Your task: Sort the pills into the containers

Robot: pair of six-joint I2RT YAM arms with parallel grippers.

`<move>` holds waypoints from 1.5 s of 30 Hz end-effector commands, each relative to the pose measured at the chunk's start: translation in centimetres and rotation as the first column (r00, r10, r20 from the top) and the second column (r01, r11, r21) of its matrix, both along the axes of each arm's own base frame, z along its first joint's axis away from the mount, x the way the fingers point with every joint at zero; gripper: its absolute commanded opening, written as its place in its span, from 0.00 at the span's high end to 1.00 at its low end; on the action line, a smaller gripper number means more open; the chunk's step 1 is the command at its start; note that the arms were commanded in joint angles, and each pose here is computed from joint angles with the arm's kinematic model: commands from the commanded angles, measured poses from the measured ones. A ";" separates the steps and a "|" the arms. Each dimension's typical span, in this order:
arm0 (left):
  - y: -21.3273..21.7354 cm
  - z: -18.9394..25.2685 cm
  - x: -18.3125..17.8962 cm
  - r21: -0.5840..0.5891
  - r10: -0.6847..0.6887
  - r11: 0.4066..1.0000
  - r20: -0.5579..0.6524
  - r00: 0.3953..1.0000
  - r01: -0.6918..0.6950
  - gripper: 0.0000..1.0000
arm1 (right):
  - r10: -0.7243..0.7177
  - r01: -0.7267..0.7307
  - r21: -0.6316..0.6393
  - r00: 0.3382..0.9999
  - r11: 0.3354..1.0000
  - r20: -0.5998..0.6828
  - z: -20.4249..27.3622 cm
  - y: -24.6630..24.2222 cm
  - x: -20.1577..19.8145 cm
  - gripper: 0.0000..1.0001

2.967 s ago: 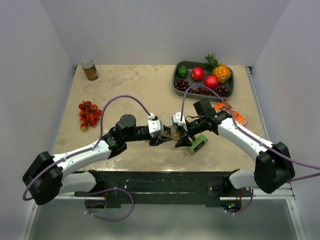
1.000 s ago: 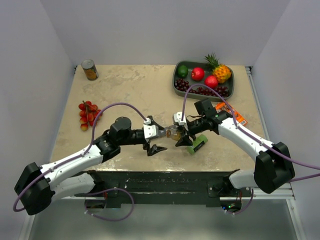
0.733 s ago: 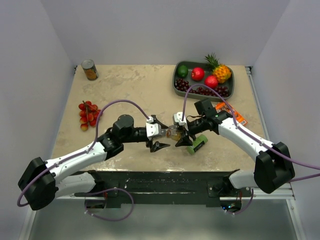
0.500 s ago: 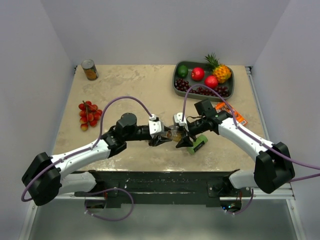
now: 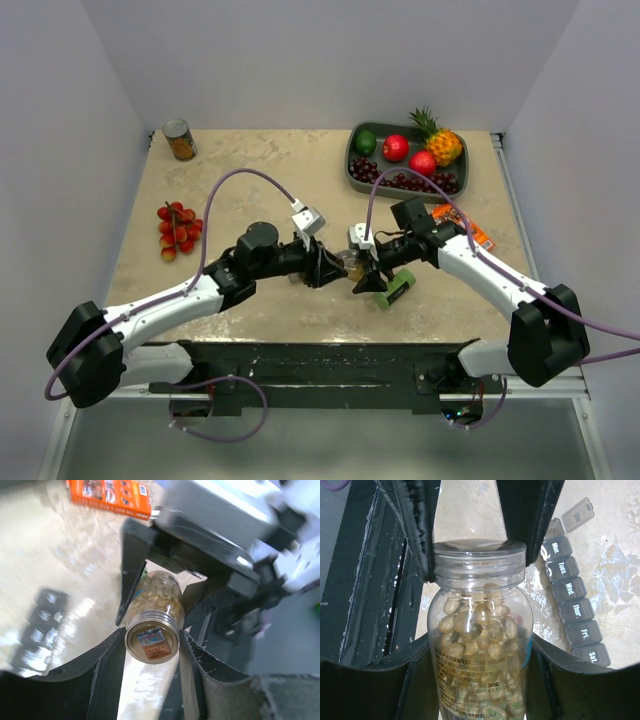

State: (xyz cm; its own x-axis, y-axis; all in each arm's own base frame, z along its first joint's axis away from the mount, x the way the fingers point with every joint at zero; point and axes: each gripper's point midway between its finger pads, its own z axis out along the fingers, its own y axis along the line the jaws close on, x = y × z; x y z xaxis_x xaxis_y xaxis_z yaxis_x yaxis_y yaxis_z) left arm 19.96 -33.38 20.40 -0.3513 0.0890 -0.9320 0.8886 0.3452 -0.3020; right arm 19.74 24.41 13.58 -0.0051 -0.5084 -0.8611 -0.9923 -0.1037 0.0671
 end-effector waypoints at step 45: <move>0.6 2.2 0.6 -0.206 0.048 0.960 -0.544 0.838 -0.189 0.22 | -0.004 0.002 0.046 0.999 0.999 0.046 1.5 0.6 0.6 1.00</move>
